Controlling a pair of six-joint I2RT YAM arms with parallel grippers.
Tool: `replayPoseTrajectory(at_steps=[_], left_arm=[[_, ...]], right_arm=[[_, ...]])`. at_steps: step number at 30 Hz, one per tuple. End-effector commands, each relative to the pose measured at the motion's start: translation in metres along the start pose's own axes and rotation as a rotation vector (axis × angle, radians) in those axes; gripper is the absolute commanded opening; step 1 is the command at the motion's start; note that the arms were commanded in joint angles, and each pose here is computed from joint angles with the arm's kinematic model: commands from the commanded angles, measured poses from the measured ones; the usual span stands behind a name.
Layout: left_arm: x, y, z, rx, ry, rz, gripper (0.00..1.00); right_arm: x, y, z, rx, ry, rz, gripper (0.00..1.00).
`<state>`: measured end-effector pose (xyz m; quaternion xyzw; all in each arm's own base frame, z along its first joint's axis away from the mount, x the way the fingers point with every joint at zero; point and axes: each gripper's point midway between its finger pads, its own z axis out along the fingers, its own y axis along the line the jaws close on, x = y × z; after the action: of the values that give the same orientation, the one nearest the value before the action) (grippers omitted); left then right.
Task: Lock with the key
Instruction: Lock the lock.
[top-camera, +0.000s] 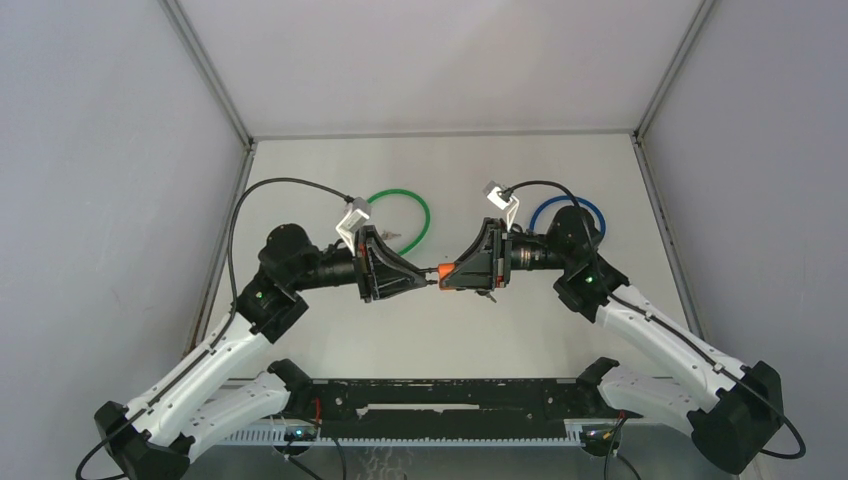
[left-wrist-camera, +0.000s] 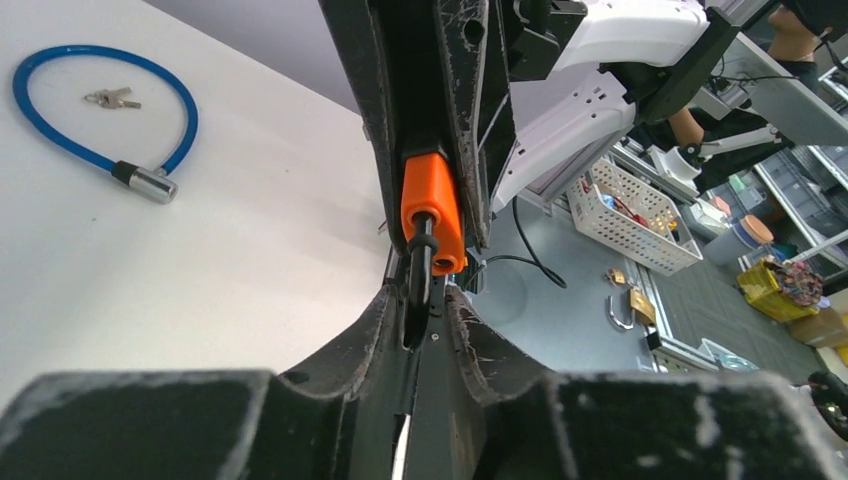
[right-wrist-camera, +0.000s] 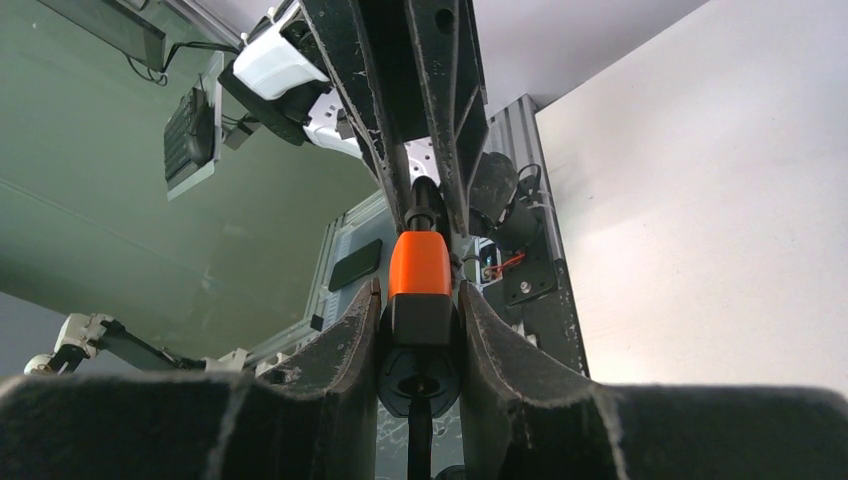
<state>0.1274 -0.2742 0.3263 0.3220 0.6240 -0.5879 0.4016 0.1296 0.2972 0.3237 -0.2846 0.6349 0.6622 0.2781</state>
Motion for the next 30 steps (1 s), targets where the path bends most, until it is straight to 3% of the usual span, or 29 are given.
replayPoseTrajectory(at_steps=[1,5,6,30], left_arm=[[-0.026,-0.02,0.001,0.055,-0.063,0.041,0.23],[-0.025,-0.02,0.002,0.059,-0.059,0.025,0.01],[-0.024,-0.02,0.002,0.063,-0.055,0.017,0.0],[-0.02,-0.018,0.015,0.076,-0.054,-0.071,0.0]], right_arm=[[-0.024,0.023,0.003,-0.046,-0.056,-0.098,0.0],[-0.024,0.02,0.003,-0.037,-0.058,-0.101,0.0],[-0.024,0.02,0.004,-0.036,-0.058,-0.104,0.0],[-0.019,0.008,0.019,0.008,-0.066,-0.153,0.0]])
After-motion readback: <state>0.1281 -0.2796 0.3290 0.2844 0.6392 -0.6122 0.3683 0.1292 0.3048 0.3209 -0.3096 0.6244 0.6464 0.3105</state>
